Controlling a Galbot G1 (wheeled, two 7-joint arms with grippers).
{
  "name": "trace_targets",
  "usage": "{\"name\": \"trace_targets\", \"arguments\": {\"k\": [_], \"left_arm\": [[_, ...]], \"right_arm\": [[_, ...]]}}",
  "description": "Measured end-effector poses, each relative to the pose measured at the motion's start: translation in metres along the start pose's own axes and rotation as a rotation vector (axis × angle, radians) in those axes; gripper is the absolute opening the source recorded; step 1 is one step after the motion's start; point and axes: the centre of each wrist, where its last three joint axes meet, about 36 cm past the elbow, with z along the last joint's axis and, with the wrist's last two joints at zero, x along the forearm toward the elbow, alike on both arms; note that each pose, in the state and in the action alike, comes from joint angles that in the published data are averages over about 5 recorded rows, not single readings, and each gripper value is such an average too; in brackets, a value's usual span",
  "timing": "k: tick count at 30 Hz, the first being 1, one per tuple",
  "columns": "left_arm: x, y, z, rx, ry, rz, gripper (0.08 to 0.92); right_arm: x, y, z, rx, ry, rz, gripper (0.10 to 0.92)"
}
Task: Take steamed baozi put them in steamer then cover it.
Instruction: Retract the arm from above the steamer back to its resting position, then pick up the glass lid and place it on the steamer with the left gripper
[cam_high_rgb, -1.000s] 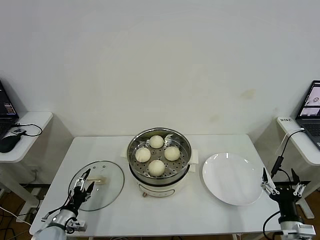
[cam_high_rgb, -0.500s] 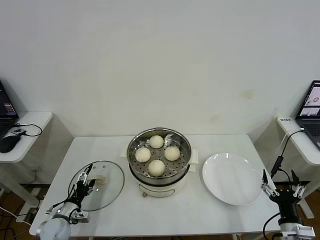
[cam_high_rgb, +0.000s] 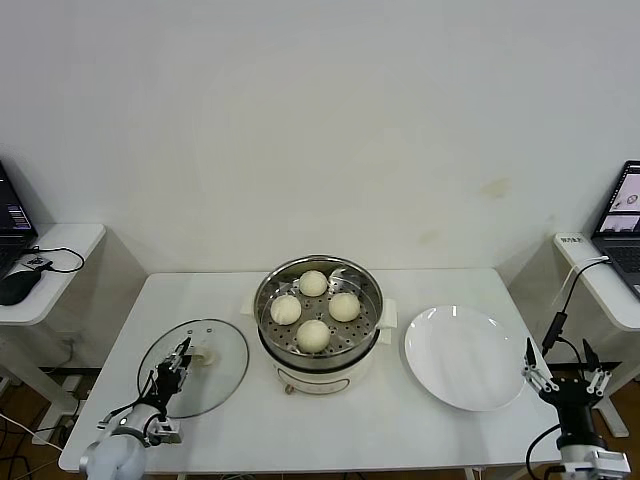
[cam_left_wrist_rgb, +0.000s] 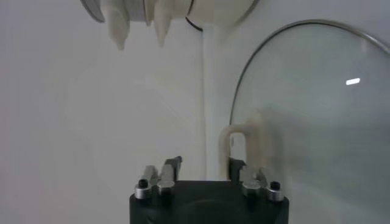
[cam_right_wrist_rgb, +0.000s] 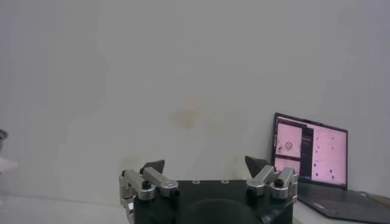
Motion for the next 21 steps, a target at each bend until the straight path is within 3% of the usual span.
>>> {"name": "trace_targets", "arguments": {"k": [6,9,14,21], "left_arm": [[0.0,-0.005,0.0,0.009,0.001,-0.004,0.174],[0.001,-0.007,0.0,0.015,-0.002,-0.014,0.128],[0.005,-0.009,-0.002,0.019,0.0,-0.049,0.124],[0.017,-0.001,-0.004,0.011,0.029,-0.143,0.124]], "right_arm": [[0.0,0.001,0.002,0.0,-0.003,-0.002,0.823],[0.001,0.001,0.002,0.001,-0.004,-0.002,0.823],[0.001,0.001,0.003,0.001,-0.006,-0.003,0.823],[0.0,0.002,0.005,0.0,-0.007,-0.005,0.823]]}}
